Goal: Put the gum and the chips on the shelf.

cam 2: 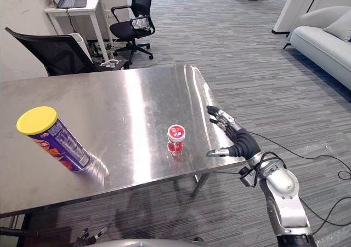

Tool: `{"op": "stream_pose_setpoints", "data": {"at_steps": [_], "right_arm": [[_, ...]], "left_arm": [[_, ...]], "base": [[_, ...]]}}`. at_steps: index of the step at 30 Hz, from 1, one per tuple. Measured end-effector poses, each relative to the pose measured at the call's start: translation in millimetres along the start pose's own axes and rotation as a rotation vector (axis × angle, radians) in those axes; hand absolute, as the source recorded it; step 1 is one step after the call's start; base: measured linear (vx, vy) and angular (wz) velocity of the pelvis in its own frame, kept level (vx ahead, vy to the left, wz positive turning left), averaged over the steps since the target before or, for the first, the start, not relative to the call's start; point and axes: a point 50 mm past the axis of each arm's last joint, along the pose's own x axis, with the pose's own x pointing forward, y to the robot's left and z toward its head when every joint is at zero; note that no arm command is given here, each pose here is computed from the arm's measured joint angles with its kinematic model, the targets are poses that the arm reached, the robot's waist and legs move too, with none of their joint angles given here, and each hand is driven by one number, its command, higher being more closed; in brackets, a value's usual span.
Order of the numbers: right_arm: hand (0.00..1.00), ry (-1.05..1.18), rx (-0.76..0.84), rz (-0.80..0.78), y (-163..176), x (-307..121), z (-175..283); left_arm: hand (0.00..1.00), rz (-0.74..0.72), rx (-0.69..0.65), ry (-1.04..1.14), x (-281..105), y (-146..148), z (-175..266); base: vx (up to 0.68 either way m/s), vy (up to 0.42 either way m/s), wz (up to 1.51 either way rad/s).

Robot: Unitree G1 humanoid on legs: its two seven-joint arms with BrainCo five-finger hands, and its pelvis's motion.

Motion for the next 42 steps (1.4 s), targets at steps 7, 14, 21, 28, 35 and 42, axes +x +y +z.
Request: {"op": "stream_pose_setpoints", "data": {"at_steps": [7,14,21,28,35,42], "right_arm": [[0.0,0.062,0.066,0.023,13.0,5.7,-19.4],[0.0,0.137,0.065,-0.017,9.3,9.8,-38.1],[0.0,0.155,0.079,-0.047,10.8,21.1,-48.9],[0.0,0.185,0.077,-0.051,7.7,29.5,-57.6],[0.0,0.21,0.067,-0.052,9.5,35.8,-65.0],[0.0,0.221,0.073,-0.041,10.3,46.3,-70.5]], "left_arm": [[0.0,-0.012,0.019,-0.004,-0.2,-1.9,0.3],[0.0,-0.013,0.021,0.001,-0.4,-2.1,-0.8],[0.0,-0.012,0.023,0.012,-0.7,-1.6,-2.9],[0.0,-0.019,0.029,0.018,-0.8,-3.0,-3.2],[0.0,-0.026,0.028,0.008,-0.5,-4.3,-0.7],[0.0,-0.03,0.031,0.009,-0.8,-4.9,-0.9]], "base": [[-0.01,-0.008,0.09],[-0.02,-0.032,0.11],[-0.01,-0.012,0.02],[-0.01,-0.015,0.04],[0.0,-0.017,0.05],[-0.01,-0.023,0.09]]}}
